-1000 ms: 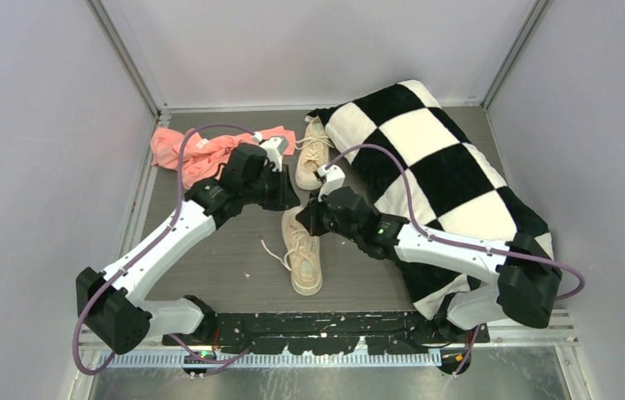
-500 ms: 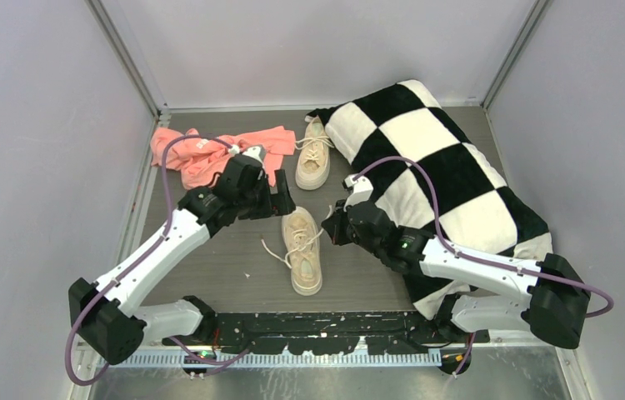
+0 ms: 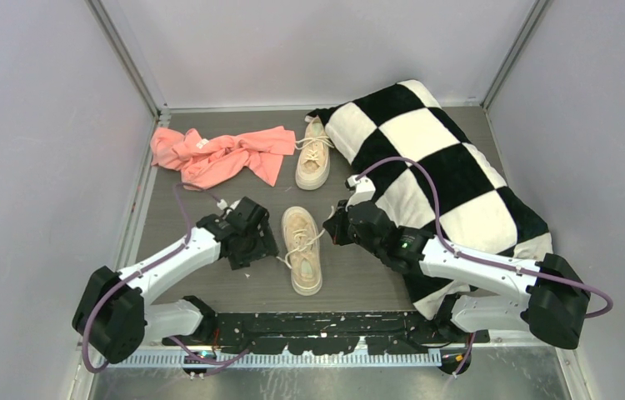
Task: Tie the shoes
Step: Tie the shoelace on the shoe.
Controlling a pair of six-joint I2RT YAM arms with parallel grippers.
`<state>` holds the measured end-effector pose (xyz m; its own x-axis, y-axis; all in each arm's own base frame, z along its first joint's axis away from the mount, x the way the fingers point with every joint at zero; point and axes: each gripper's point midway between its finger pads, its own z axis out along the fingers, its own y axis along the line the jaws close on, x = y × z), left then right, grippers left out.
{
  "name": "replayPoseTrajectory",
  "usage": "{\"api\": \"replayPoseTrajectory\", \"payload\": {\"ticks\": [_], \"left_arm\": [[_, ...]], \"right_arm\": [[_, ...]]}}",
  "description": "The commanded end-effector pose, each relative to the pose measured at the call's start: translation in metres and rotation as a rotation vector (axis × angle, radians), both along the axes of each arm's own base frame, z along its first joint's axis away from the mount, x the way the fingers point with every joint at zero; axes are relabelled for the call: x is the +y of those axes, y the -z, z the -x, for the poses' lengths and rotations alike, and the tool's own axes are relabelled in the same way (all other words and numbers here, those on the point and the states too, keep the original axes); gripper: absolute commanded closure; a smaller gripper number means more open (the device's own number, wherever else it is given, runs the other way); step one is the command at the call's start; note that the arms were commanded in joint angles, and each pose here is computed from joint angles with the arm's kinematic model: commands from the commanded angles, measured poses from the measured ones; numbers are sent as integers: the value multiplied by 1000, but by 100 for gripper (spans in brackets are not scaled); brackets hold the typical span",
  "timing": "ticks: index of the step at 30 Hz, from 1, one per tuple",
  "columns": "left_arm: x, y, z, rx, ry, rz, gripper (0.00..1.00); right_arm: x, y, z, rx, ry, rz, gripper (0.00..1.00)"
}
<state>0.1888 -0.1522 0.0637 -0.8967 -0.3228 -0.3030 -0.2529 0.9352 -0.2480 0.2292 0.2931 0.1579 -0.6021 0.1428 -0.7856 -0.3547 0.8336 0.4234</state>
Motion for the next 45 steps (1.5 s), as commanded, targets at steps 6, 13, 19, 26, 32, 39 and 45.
{"api": "replayPoseTrajectory", "payload": {"ticks": [6,13,19,26,32,39,45], "left_arm": [[4,7,-44,-205,-367,105,22],[-11,40,-46,-89,-341,69,28],[-17,58,-42,-7,-330,47,60],[-6,26,-50,-68,-298,-20,100],[42,-40,-58,-281,-361,-127,99],[91,-15,-41,-243,-498,-26,99],[119,-10,-22,-208,-559,-101,99]], "right_arm": [[0,-4,-6,4,31,-27,99],[-4,-3,-6,7,47,-29,99],[-5,-3,-6,5,49,-25,100],[-11,-7,-7,-5,62,-24,99],[-29,1,-18,17,113,2,99],[-48,47,-29,141,188,40,99],[-56,77,-28,239,221,55,99]]}}
